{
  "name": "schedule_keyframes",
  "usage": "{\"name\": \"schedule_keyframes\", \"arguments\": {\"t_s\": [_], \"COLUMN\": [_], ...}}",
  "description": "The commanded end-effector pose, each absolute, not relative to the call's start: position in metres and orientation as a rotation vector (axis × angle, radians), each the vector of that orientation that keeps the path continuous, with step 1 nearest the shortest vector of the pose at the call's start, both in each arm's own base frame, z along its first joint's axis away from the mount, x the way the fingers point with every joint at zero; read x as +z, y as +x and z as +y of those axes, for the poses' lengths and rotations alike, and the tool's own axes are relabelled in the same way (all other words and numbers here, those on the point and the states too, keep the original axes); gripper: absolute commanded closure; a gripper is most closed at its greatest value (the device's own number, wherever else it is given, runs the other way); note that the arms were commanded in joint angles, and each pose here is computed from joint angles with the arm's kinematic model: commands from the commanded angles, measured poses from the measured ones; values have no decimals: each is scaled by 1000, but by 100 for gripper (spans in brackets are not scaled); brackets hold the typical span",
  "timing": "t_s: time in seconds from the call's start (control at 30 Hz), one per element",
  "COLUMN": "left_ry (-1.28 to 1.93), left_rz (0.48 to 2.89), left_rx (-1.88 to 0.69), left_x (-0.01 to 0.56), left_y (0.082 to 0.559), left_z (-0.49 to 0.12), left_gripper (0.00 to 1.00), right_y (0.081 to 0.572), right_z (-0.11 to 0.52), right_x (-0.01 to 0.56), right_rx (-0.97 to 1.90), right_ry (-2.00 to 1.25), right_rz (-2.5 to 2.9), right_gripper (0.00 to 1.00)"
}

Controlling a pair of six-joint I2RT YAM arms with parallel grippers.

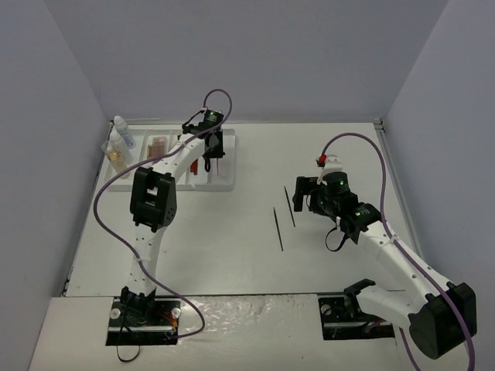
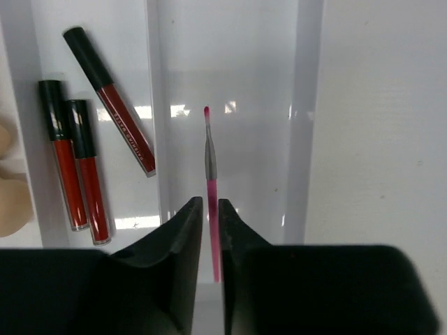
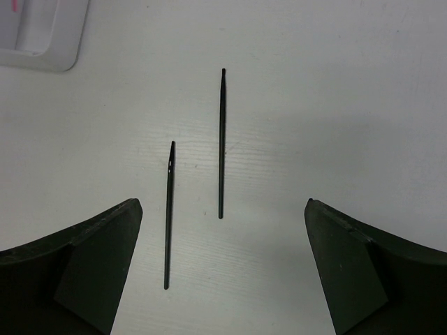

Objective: Organize the makeup

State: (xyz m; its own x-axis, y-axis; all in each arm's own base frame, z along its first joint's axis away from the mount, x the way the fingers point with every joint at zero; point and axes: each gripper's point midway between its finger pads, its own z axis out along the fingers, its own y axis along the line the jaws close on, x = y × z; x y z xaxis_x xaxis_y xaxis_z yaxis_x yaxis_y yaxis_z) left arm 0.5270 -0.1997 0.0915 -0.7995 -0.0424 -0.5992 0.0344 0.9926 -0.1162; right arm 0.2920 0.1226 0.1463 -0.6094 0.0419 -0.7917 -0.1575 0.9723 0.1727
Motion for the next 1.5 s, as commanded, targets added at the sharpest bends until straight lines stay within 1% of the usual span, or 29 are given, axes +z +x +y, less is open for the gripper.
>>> {"name": "schedule_keyframes", "arguments": {"t_s": [0.0,0.03,0.13,0.2,0.23,0.33,0.43,0.5,0.63,0.8,0.9,1.03,1.13,1.27,1.47], "left_ry": [33,27,11,7,5,-14,-29,-4,12,-1,-7,-34,-35,-36,-32], "left_rz": [2386,2371,2333,2339,2330,2328,2365,2367,2417,2451,2466,2491,2517,2525,2565], "left_rx": [-223,-234,-257,-259,-265,-281,-308,-370,-448,-463,-403,-351,-282,-238,-145], "left_x": [145,150,171,175,184,198,188,187,160,137,128,109,89,75,52], "left_y": [540,540,531,519,510,477,431,404,349,312,303,298,294,292,290], "left_z": [-208,-210,-213,-216,-221,-236,-262,-288,-335,-376,-386,-393,-398,-403,-402], "left_gripper": [70,60,37,29,27,24,24,24,24,27,30,41,48,55,61], "right_y": [300,300,299,300,301,302,303,303,300,287,278,265,252,241,229], "right_z": [125,125,124,124,123,120,121,120,117,111,105,99,96,97,99], "right_x": [160,158,156,158,159,164,180,191,236,294,308,310,306,299,296], "right_rx": [290,288,286,285,282,272,288,295,325,362,353,335,335,347,372], "right_ry": [-82,-82,-75,-67,-60,-33,-26,-17,6,6,1,2,6,-1,-24], "right_rz": [2187,2194,2200,2196,2192,2178,2139,2114,2025,1902,1871,1876,1882,1897,1898], "right_gripper": [0,0,0,0,0,0,0,0,0,0,0,0,0,0,0]}}
